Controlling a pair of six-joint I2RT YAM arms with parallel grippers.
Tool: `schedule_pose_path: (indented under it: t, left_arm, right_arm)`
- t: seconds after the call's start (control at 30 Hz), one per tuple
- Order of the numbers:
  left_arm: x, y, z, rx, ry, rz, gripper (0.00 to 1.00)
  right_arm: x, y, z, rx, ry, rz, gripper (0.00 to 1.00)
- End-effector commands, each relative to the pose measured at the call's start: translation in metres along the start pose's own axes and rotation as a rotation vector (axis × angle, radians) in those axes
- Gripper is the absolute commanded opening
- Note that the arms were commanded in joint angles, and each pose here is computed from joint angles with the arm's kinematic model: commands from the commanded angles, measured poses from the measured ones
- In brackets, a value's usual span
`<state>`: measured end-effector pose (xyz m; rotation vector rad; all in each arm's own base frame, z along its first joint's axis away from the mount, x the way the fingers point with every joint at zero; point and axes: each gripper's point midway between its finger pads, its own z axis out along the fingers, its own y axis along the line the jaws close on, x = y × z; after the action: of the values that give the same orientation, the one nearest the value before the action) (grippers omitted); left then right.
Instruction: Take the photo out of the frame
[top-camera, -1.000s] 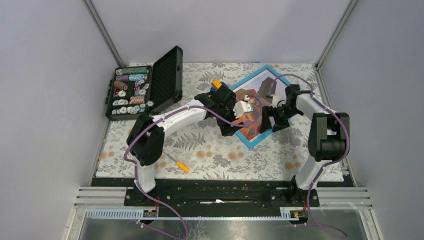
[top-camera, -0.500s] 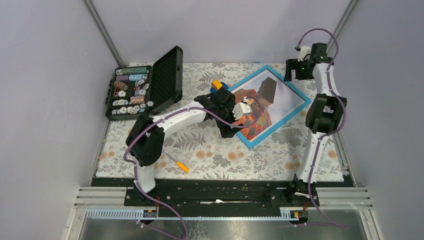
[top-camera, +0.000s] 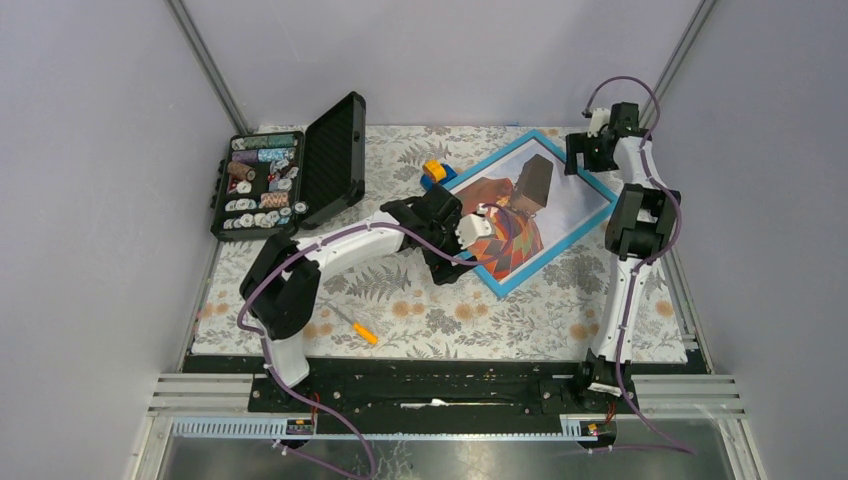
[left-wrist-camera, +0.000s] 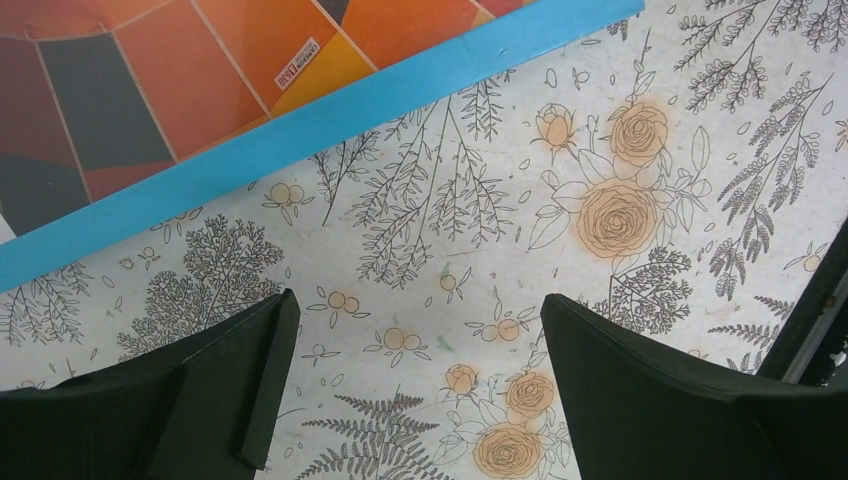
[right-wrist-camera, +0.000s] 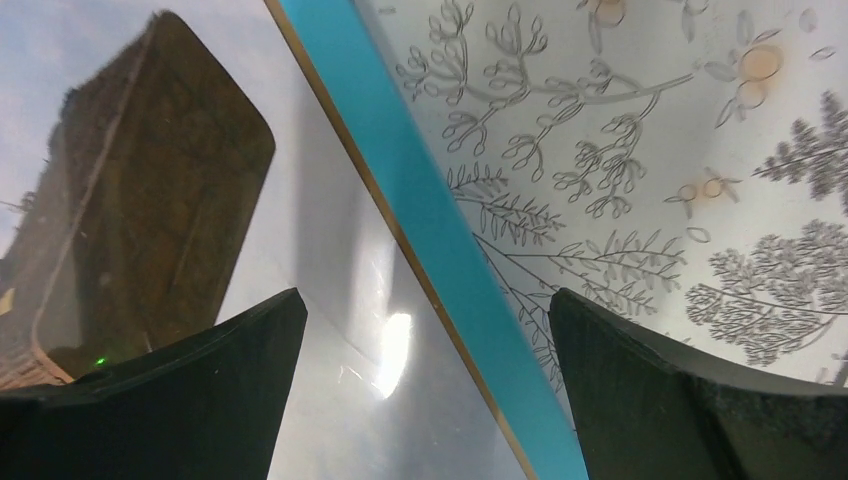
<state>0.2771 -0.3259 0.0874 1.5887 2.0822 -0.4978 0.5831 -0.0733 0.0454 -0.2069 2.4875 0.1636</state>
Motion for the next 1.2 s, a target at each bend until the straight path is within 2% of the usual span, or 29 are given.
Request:
schedule_pose_path:
  t: [0.0,0.17,0.3,0.47,0.6,0.73,1.0,1.17]
  left_arm:
    - [-0.018,0.007,-0.017,-0.051,-0.076,-0.004,0.99]
    - [-0.024,0.012,-0.023,-0.041,-0.108,-0.075,0.99]
    - [-0.023,0.033,-0.032,-0.054,-0.176,-0.219,0.99]
    - [-0.007,0.053,-0.033,-0.104,-0.222,-0.381,0.99]
    - [0.004,0.061,-0.026,-0.175,-0.237,-0.482,0.99]
    - [0.019,0.067,-0.010,-0.214,-0.196,-0.589,0.99]
    - [0.029,0.070,0.024,-0.233,-0.153,-0.622,0.90]
    - [0.031,0.073,0.039,-0.221,-0.117,-0.590,0.89]
  right_arm:
    - [0.017,-0.003,0.012,0.022,0.041,-0.036,1.00]
    - [0.048,0.008,0.001,-0.028,0.133,-0.022,0.98]
    - [0.078,0.024,-0.029,-0.087,0.191,0.017,0.95]
    - [0.130,0.056,-0.085,-0.187,0.273,0.091,0.93]
    - [0.180,0.100,-0.132,-0.313,0.341,0.083,0.92]
    - [0.213,0.131,-0.169,-0.428,0.404,0.062,0.92]
    - [0.245,0.163,-0.208,-0.590,0.466,0.009,0.92]
    - [0.232,0.164,-0.222,-0.650,0.447,-0.073,0.92]
